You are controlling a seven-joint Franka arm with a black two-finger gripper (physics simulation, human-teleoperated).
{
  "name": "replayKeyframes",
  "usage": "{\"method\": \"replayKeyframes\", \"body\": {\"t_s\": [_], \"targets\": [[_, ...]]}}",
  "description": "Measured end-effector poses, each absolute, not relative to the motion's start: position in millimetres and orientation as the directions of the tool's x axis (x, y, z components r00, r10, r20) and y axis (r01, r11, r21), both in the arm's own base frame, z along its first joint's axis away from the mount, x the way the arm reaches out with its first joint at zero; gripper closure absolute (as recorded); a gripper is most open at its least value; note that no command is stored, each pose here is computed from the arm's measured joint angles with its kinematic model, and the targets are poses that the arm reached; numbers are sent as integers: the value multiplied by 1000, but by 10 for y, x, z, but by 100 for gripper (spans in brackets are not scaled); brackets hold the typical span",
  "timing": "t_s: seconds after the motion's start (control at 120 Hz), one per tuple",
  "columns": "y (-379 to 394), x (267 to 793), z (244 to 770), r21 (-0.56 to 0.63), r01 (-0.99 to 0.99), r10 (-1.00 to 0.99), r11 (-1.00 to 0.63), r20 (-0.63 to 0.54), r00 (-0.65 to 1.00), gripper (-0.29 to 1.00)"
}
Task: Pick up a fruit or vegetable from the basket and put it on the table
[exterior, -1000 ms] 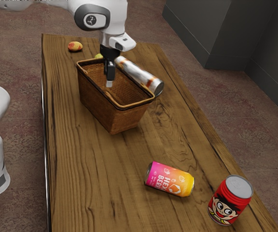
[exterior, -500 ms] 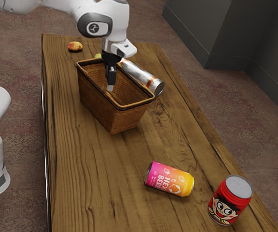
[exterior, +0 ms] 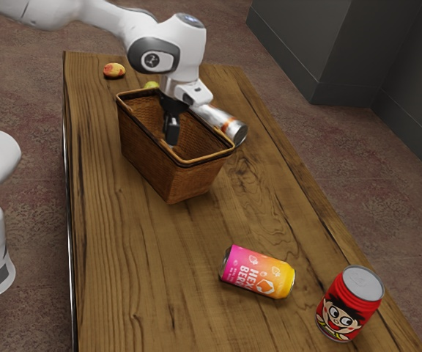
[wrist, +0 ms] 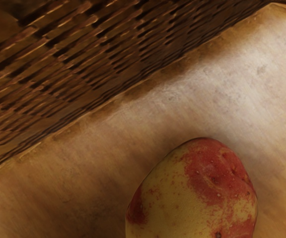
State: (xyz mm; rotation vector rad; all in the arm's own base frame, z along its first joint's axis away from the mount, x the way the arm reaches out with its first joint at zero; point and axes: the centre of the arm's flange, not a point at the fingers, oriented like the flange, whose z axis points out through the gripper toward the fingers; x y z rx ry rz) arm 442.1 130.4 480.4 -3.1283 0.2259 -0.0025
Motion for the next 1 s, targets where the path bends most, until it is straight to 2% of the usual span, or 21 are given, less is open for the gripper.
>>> {"method": "replayKeyframes", "body": {"t_s": [1.0], "targets": [[1101, 4439, 4318, -31, -143, -139, -989, -99, 985, 4]]}}
